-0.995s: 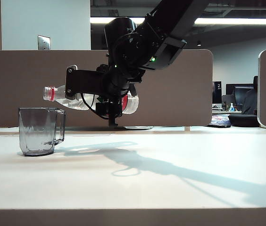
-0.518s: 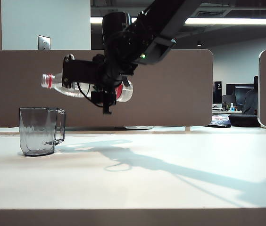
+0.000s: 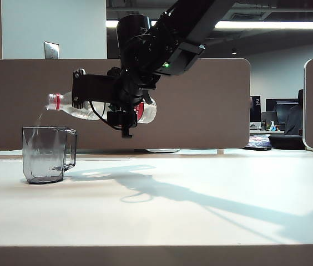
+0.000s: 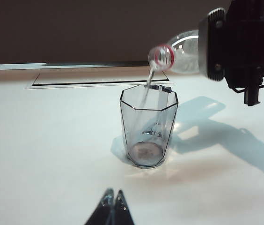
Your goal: Pick up the mineral water bottle on the table and pour water into the mug until it's half full.
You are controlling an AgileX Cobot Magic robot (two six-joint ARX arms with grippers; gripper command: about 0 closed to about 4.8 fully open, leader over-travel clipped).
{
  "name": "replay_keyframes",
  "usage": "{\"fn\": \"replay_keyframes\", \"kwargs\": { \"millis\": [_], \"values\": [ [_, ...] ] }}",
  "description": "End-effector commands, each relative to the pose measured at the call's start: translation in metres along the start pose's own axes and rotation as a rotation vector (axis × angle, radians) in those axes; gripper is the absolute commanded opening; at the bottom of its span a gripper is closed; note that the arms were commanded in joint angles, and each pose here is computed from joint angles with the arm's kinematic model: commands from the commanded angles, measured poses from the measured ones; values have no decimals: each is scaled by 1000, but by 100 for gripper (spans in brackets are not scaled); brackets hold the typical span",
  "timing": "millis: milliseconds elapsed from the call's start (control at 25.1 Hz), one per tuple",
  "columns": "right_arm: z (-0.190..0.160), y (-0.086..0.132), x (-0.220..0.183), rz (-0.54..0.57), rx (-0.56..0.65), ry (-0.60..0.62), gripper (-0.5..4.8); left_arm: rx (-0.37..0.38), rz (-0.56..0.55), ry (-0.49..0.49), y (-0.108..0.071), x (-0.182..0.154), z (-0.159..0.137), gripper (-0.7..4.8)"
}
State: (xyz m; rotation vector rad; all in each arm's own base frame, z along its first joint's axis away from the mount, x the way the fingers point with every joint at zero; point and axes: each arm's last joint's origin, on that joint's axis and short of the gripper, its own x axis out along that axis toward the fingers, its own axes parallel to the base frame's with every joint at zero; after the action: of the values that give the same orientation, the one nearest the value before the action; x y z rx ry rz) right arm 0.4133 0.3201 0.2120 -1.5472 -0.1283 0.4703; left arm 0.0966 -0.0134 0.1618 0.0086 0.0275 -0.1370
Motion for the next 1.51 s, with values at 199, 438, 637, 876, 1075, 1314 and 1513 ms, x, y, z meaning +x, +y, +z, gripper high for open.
{"fn": "replay_keyframes", "kwargs": {
  "millis": [199,438,637,876,1075,1314,1513],
  "values": [
    [2,-13,-4,-56,-15,4,274,0,-2,-12,0,0,2,-5],
    [2,-13,-4,-53,-25,8,274,0,-2,-13,0,0,2,-5],
    [2,-13,-4,-50,-39,14,274,0,-2,-13,0,0,2,-5],
    [0,-13,-3,-51,-48,37,274,0,-2,-12,0,0,2,-5],
    [0,-13,-3,-52,-72,57,274,0,-2,-13,0,0,2,-5],
    [0,-13,-3,-52,-90,66,274,0,-2,-13,0,0,2,-5],
    [-1,-13,-4,-53,-97,83,274,0,-2,-13,0,0,2,-5]
  ]
}}
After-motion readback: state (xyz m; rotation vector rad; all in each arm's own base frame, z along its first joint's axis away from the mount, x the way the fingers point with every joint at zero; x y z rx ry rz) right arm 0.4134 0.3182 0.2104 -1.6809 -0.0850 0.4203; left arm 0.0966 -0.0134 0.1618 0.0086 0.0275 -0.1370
